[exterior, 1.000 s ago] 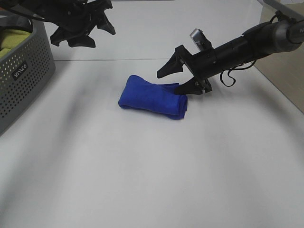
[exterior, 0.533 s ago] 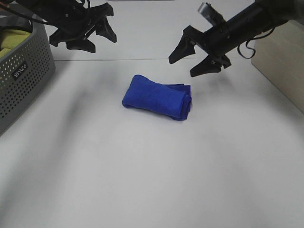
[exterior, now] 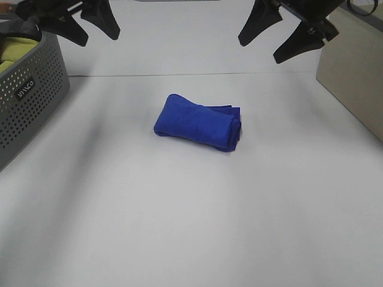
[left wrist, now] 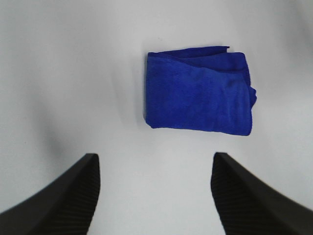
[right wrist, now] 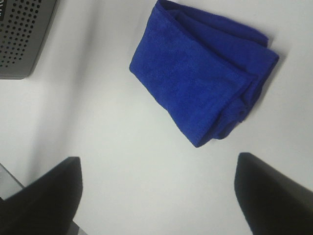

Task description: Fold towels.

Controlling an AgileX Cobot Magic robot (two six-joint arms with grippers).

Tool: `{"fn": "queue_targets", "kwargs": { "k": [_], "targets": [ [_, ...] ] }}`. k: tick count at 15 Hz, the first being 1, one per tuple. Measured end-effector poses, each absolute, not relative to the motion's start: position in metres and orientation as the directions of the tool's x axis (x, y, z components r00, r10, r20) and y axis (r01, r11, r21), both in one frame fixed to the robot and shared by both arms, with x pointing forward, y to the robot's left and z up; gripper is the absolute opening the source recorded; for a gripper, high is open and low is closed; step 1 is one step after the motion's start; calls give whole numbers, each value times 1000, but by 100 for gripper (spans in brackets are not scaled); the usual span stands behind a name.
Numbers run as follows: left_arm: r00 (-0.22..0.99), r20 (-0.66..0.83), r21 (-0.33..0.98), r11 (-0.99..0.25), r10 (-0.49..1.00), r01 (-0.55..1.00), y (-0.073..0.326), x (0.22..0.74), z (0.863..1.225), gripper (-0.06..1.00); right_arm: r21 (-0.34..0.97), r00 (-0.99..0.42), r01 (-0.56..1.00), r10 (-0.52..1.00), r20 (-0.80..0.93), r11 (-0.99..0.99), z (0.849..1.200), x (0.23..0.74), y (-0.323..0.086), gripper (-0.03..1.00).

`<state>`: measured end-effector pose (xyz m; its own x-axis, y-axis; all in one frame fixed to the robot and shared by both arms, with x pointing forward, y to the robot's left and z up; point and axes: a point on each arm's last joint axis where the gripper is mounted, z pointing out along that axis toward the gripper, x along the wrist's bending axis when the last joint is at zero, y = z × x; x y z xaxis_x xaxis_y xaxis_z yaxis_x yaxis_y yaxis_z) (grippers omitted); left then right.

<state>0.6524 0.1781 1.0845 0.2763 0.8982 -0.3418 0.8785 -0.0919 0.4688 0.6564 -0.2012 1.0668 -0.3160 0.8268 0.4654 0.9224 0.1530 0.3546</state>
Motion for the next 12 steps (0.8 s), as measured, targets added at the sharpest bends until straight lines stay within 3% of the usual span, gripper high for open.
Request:
{"fn": "queue_targets", "kwargs": {
  "k": [6,8,12],
  "targets": [
    [352,-233,548,-177,907,817,200,579,1173,63,399,-320,898,897,304,185,1117,579,-224,80],
    [347,-181,571,-189,920,799,211,551,1186,63,403,-319,896,900,297,185,1124,549,-228,80],
    [330,-123,553,-211,936,806,237,458,1174,63,437,-308,884,908,282,164,1122,460,-241,80]
  ]
}}
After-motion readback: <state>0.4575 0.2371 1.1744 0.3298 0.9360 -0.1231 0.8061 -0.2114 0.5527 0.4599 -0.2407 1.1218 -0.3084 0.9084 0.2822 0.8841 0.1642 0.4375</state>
